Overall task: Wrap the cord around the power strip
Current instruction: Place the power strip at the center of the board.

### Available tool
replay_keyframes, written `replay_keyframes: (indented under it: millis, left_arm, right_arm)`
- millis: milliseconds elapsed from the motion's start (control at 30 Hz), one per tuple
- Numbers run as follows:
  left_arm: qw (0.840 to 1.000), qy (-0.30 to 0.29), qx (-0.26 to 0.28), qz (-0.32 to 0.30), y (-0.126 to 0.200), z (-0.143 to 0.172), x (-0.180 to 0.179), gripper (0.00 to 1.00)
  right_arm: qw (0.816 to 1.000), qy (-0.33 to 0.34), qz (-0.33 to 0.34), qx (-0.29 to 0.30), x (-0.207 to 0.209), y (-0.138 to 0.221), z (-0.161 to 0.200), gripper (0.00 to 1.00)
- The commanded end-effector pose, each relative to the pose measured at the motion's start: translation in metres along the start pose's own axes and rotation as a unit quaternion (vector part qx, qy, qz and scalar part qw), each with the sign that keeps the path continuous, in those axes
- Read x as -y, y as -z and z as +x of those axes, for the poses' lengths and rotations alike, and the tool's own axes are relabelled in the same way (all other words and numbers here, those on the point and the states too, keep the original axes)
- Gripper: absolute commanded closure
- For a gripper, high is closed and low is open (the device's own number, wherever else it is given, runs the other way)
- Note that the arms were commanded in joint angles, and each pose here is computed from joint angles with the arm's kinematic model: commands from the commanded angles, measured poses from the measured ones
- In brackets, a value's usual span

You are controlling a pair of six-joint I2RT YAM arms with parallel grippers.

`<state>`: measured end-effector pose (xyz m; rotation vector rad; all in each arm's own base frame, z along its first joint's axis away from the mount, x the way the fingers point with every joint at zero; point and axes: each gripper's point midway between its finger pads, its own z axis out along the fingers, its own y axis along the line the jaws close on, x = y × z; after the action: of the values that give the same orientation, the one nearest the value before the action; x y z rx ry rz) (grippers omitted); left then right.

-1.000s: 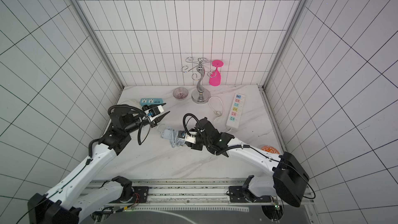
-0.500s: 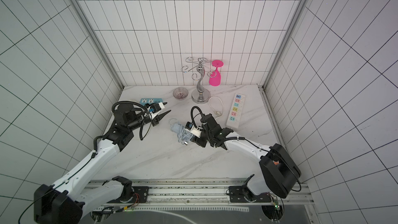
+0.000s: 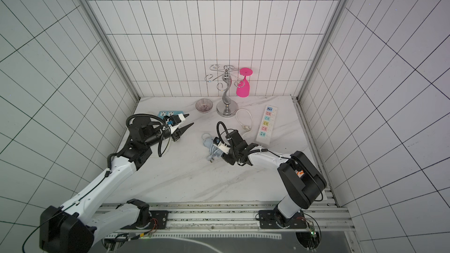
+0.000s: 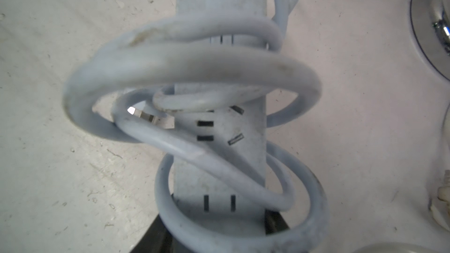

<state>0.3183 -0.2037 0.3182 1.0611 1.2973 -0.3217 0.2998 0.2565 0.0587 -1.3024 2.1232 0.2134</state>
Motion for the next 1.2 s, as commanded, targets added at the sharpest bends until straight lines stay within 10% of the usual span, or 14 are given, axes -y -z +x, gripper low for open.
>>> replay_keyframes:
  millis: [0,267,467,800,1167]
  left_arm:
    - [0.999,0.032,0.009,-0.012,0.001,-0.001,-0.004,0.57]
    - [0.987,0.132,0.004,-0.088,0.01,0.002,-0.026,0.55]
    - [0.969,0.191,-0.032,-0.156,0.02,0.019,-0.043,0.55]
    - [0.958,0.211,-0.053,-0.187,0.023,0.028,-0.053,0.54]
    - [0.94,0.212,-0.067,-0.26,0.05,0.013,-0.078,0.52]
  right_arm:
    - [0.999,-0.011,0.034,-0.013,0.013,-0.005,0.009,1.0]
    - [1.0,-0.013,0.013,-0.014,0.008,-0.015,0.005,0.97]
    - [0.999,-0.024,-0.025,-0.027,-0.004,-0.025,0.009,0.76]
    - [0.999,-0.038,-0.018,-0.014,-0.003,-0.009,0.001,0.01]
    - [0.991,-0.048,0.1,0.077,0.04,0.093,-0.055,0.01]
